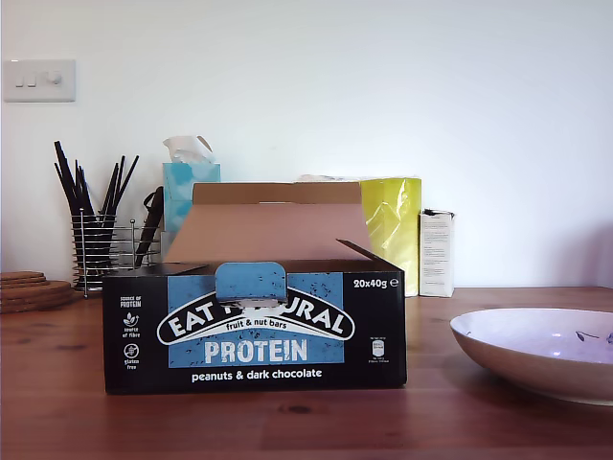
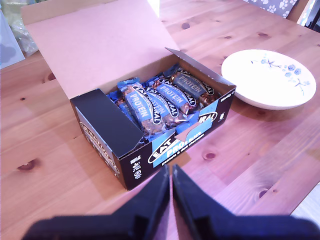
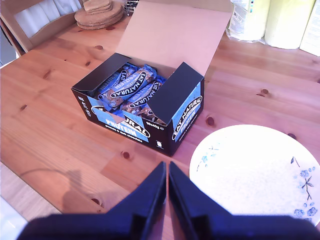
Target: Spread the side flaps of the carton box of snackbars
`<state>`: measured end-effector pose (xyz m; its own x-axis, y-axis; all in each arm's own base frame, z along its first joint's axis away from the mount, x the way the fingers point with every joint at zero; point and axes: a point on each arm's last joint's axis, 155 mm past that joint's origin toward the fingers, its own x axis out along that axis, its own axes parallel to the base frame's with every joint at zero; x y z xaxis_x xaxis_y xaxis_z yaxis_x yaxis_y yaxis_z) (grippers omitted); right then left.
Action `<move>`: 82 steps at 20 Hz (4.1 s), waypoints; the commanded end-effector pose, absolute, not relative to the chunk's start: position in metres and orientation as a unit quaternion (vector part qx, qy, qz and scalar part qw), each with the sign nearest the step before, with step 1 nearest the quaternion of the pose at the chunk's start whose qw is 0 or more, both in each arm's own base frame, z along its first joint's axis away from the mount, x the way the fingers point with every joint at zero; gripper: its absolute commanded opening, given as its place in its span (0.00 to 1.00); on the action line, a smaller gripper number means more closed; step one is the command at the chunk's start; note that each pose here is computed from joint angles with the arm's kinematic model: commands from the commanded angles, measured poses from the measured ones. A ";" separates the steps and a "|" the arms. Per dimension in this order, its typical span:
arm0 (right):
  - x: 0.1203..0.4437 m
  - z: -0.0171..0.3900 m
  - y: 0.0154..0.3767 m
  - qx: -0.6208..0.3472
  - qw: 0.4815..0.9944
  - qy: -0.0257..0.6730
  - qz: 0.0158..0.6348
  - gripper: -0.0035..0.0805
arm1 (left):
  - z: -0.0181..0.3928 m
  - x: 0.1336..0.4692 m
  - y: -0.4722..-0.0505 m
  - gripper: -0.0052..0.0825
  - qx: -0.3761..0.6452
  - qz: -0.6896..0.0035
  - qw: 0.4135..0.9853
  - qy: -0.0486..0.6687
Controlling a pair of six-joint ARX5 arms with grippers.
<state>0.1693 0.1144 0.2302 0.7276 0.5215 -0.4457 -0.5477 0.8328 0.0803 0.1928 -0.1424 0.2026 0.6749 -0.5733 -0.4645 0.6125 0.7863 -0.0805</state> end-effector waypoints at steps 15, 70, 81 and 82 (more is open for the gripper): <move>0.167 0.269 0.114 -0.019 0.938 0.184 0.293 0.03 | 0.192 0.200 -0.150 0.03 0.042 -0.331 0.905 0.265; 0.168 0.262 0.114 -0.039 0.935 0.193 0.295 0.03 | 0.091 0.335 -0.411 0.03 0.064 -0.459 0.827 0.316; 0.167 0.261 0.114 -0.039 0.934 0.197 0.295 0.03 | 0.061 0.321 -0.425 0.03 0.068 -0.466 0.814 0.341; 0.167 0.261 0.114 -0.039 0.934 0.197 0.295 0.03 | 0.058 0.318 -0.425 0.03 0.073 -0.464 0.812 0.346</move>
<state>0.1660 0.1127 0.2644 0.7529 0.5347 -0.3838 -0.5631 0.8252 0.0450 0.3277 -0.4259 0.0904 0.3692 -0.7347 -0.5692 0.8105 0.5542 -0.1895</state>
